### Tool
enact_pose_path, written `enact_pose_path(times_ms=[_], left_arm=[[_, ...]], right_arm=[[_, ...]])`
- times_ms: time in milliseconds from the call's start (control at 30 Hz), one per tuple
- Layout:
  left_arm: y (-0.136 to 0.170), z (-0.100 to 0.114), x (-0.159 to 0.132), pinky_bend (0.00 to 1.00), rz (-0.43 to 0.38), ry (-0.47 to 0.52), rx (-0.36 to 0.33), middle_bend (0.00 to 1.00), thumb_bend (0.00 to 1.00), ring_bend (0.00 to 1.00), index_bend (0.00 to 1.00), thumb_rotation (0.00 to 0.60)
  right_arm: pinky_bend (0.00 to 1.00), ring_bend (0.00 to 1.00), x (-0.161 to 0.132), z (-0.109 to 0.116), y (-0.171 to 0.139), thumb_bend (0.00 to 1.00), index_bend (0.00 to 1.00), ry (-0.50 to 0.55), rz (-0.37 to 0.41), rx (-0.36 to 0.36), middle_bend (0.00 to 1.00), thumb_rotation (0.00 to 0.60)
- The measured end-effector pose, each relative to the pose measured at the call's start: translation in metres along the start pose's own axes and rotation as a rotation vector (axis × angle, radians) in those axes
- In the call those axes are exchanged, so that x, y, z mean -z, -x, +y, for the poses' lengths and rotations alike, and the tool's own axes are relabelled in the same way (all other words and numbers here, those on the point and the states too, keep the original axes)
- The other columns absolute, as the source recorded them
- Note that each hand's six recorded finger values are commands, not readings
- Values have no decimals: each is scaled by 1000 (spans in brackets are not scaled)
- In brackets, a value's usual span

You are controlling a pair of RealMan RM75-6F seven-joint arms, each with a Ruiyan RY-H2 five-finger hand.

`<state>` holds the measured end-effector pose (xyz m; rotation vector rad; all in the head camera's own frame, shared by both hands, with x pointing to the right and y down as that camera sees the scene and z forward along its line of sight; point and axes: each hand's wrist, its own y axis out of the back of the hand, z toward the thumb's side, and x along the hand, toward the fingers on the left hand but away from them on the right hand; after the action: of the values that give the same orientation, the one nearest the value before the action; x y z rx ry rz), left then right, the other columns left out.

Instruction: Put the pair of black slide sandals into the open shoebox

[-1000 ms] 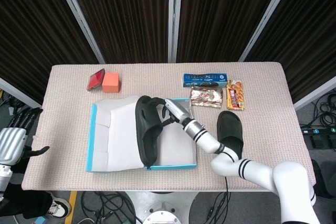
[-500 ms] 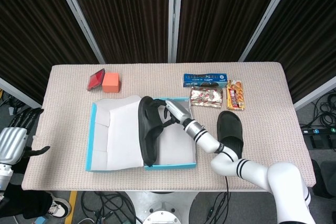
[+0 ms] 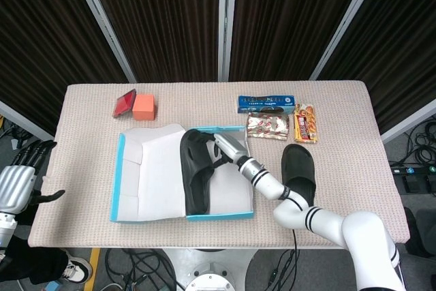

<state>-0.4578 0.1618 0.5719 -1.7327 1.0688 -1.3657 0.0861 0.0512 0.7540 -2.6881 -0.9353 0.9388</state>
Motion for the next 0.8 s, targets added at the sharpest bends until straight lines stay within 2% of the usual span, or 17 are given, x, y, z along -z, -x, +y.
enact_pose_path(times_ms=[267,433,500,567,667,800], left_arm=[[-1,0,-1,113,-4,8,3,81,0,0,80,600],[-1,-1,-1,112,-4,8,5,81,0,0,80,600],[0,-1,-1,112,-4,8,5,81,0,0,80,600],[-1,-1,-1,112,-4,9,5,81,0,0,80,600],[-2,-1,-2,112,-6,11,7,81,0,0,80,600],[-2,-2,-3,113,-7,14,10,81,0,0,80,600]], right_arm=[[571,393,11,-2,0,219,534,109,-81,-22,499,600],[538,356,9,1,-1,113,508,123,-91,-31,463,600],[499,321,7,2,-2,51,458,121,-86,-32,435,600],[424,247,6,3,-3,4,351,112,-80,-39,377,600],[314,119,4,4,-6,0,210,84,-74,-60,266,600],[252,36,1,7,-10,0,104,46,-68,-82,187,600]])
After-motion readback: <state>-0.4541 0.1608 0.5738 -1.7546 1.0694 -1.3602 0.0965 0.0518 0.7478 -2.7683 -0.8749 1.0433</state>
